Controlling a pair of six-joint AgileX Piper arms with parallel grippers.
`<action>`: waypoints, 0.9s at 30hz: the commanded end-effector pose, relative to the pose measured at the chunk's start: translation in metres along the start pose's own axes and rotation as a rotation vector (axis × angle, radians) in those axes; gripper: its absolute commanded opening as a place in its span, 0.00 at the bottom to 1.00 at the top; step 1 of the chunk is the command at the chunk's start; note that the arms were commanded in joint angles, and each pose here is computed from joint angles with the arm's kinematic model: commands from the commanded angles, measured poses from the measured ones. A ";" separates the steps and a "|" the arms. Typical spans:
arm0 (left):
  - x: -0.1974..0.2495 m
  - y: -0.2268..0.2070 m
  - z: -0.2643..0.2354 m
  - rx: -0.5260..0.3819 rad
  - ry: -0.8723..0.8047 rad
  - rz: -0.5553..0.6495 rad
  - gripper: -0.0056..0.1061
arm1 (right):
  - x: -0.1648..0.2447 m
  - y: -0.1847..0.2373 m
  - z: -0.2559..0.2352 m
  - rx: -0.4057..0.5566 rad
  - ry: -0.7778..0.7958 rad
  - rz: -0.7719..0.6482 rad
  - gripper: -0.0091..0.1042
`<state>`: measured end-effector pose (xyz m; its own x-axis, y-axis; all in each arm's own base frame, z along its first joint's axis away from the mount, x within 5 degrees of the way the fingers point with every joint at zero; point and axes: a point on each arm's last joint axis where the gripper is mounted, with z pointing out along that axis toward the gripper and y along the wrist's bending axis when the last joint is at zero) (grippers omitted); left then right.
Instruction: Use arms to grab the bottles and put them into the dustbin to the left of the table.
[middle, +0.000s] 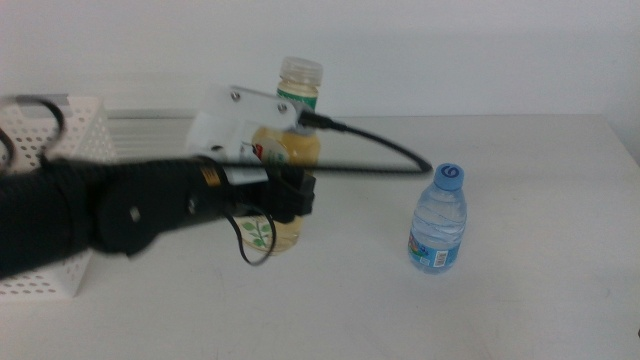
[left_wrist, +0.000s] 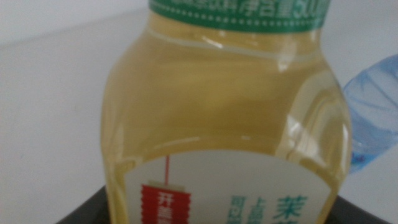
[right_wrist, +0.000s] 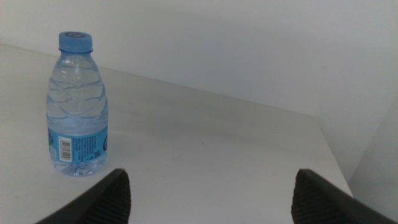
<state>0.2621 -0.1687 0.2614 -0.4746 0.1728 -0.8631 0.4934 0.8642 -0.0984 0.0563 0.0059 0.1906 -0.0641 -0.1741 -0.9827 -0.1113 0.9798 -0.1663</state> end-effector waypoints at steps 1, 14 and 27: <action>-0.048 0.006 -0.025 -0.011 -0.150 -0.006 0.11 | -0.010 -0.002 -0.003 0.029 -0.107 -0.015 0.68; -0.095 0.082 -0.069 -0.152 0.146 -0.145 0.11 | -0.010 -0.002 -0.003 0.029 -0.107 -0.015 0.68; -0.141 0.197 -0.117 -0.322 0.358 -0.293 0.11 | -0.010 -0.002 -0.003 0.029 -0.107 -0.015 0.68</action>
<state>0.3497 0.0249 0.3902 -0.8579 0.0289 -0.5130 0.0938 0.9904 -0.1011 0.0563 0.0059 0.1906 -0.0641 -0.1741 -0.9827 -0.1113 0.9798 -0.1663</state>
